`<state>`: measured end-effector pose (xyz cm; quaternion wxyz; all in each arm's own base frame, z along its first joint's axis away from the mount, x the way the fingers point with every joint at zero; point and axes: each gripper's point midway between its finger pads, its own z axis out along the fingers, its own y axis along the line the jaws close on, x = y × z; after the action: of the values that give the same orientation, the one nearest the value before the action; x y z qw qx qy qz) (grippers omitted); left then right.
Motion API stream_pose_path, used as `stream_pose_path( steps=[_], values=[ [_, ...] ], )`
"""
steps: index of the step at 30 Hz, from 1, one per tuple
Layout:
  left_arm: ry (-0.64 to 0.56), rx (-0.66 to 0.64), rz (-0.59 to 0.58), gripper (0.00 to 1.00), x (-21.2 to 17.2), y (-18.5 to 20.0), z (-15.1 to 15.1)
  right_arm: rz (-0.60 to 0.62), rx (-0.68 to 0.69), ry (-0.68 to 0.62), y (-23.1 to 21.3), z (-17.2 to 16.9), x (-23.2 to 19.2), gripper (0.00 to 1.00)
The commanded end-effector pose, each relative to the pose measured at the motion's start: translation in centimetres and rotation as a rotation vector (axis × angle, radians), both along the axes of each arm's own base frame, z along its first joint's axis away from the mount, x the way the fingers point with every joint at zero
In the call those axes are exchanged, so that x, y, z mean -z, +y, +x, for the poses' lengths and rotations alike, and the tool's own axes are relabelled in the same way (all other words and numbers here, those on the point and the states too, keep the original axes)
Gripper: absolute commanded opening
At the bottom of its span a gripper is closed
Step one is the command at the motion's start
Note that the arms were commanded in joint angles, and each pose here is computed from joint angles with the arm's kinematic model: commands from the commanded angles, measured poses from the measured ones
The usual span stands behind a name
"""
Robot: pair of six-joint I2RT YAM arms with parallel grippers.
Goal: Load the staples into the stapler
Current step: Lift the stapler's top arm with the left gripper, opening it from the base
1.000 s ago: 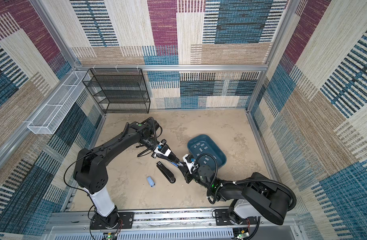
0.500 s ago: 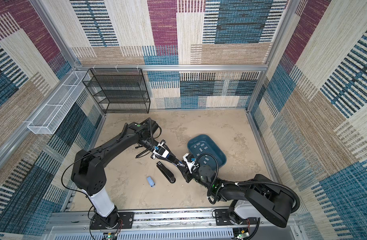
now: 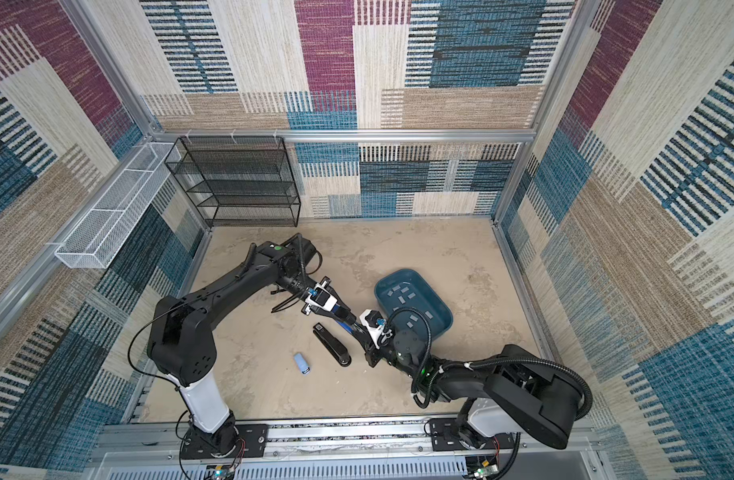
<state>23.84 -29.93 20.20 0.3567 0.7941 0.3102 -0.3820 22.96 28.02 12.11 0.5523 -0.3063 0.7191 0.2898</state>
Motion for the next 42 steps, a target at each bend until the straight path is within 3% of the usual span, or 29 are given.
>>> stream_pose_path(
  steps=[1,12,27,42],
  values=[
    [0.103,-0.021,-0.044,0.00,-1.5,0.3,-0.2,0.001,0.127,0.042,-1.6,1.3,1.1,0.15],
    [0.166,-0.110,-0.002,0.00,0.6,1.9,2.9,-0.023,0.174,0.094,-3.0,0.8,3.6,0.08],
    [0.175,-0.229,0.248,0.00,5.6,2.6,6.5,-0.048,0.182,0.118,-3.5,0.6,5.6,0.01],
    [0.151,-0.294,0.387,0.00,8.3,3.7,7.8,-0.049,0.168,0.137,-4.2,-0.5,6.3,0.00]
  ],
)
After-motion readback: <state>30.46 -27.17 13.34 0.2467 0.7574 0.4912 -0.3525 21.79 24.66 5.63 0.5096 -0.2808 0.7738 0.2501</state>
